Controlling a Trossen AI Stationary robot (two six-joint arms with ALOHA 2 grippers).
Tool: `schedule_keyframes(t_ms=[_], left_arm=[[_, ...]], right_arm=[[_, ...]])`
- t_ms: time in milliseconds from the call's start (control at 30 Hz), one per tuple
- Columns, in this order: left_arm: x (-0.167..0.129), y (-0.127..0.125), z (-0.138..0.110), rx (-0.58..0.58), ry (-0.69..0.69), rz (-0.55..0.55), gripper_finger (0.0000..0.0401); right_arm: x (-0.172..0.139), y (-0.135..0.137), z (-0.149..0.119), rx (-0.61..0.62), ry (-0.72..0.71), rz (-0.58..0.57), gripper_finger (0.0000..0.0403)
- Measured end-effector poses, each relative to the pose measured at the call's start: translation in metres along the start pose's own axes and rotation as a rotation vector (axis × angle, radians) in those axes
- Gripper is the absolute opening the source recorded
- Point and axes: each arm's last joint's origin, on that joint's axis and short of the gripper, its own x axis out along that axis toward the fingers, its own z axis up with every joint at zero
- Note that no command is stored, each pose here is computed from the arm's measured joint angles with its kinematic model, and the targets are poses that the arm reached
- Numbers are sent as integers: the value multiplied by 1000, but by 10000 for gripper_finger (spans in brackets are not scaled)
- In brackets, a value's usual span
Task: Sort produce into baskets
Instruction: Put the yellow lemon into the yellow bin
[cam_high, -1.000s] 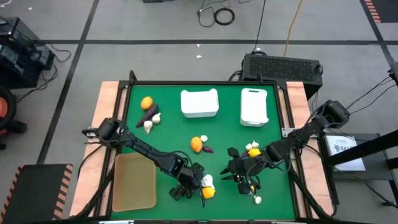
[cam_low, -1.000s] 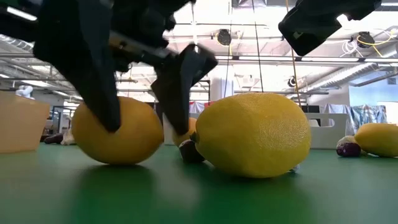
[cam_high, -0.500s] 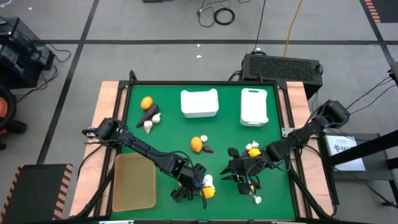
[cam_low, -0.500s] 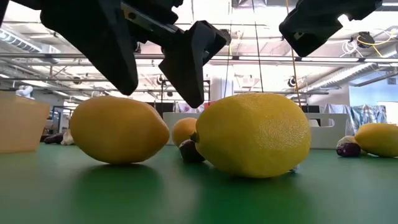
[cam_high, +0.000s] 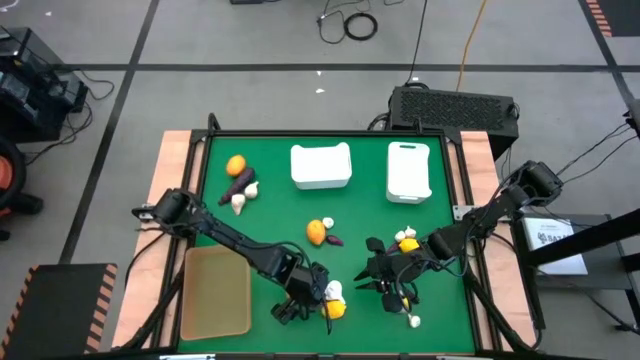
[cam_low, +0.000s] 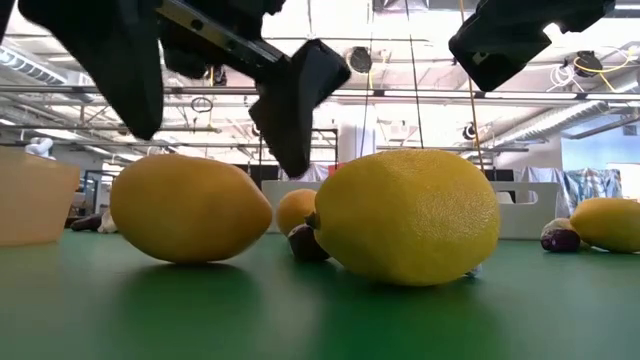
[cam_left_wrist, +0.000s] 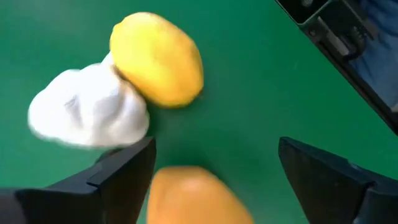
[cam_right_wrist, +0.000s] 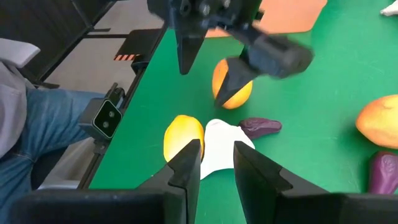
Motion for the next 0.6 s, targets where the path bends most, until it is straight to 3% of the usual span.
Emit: schedule_keyframes(t_ms=[133, 300, 600], left_arm=[[-20, 0, 12, -20, 63, 68, 356], [-43, -2, 24, -225, 113, 121, 357], [-26, -6, 12, -425, 198, 195, 357]], right_arm=[[0, 0, -1, -2, 8, -3, 86], [0, -1, -2, -5, 15, -5, 86], [0, -1, -3, -23, 26, -9, 86]])
